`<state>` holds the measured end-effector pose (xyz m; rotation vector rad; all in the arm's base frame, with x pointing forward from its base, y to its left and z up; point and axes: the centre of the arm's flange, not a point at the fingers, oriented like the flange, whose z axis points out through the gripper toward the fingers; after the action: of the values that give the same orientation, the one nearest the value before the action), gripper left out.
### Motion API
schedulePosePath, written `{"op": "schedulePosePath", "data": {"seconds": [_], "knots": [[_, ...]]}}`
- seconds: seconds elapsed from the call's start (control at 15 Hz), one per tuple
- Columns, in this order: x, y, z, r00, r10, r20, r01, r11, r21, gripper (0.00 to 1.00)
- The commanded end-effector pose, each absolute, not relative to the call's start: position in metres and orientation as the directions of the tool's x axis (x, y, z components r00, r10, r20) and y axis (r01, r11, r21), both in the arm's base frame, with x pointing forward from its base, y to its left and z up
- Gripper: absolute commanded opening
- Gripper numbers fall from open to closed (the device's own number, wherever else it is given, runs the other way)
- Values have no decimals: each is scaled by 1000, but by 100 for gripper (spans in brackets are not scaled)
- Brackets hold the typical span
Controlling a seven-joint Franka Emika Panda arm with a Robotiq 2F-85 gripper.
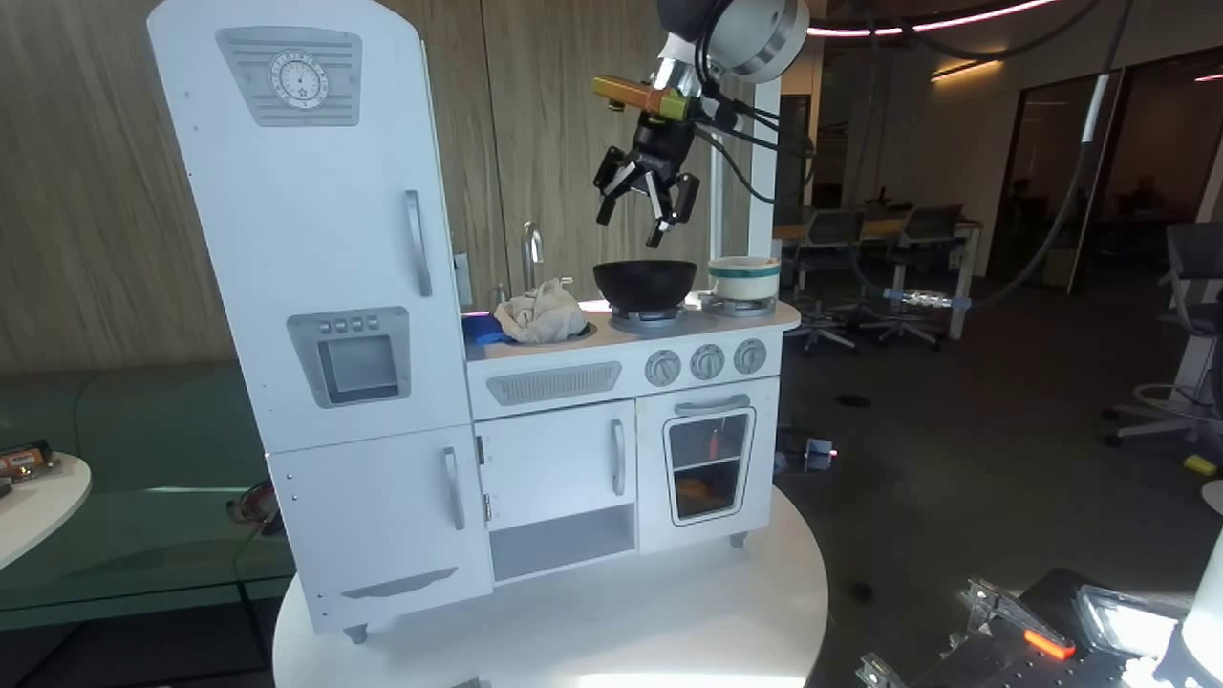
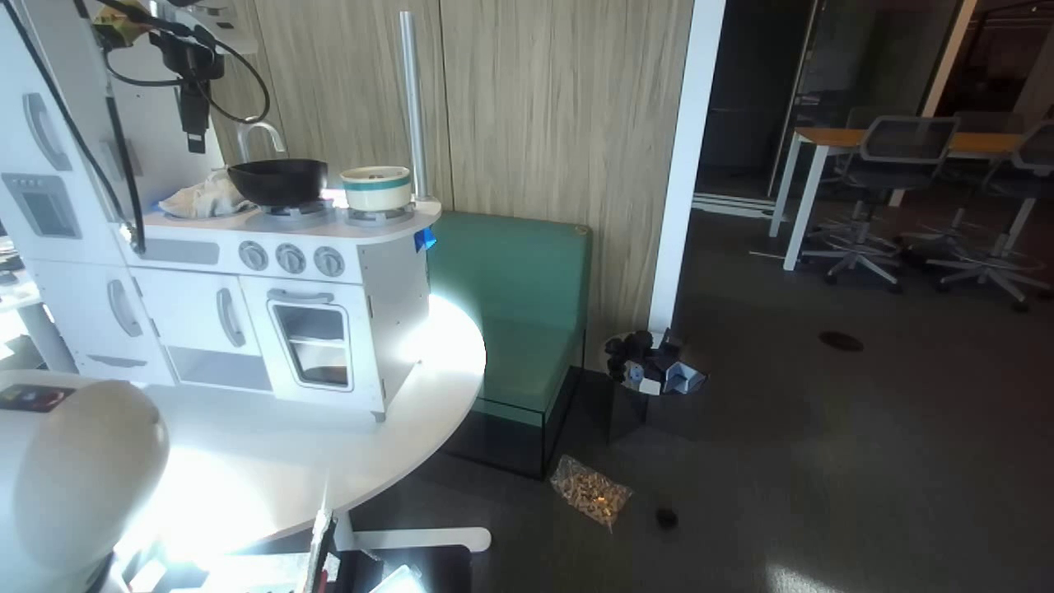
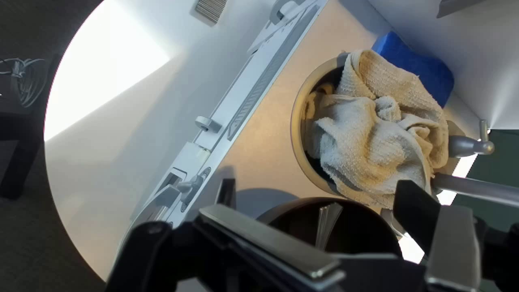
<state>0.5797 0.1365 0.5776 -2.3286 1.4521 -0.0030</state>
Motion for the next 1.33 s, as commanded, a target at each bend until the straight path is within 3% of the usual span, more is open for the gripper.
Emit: {"op": "schedulePosePath", "data": {"seconds": [0.0,1.27], "knots": [[610,132,604,416,-898,-142,-885,-363,-292,100],[677,117,545,414,-896,-157,-906,-391,-159,100]]}}
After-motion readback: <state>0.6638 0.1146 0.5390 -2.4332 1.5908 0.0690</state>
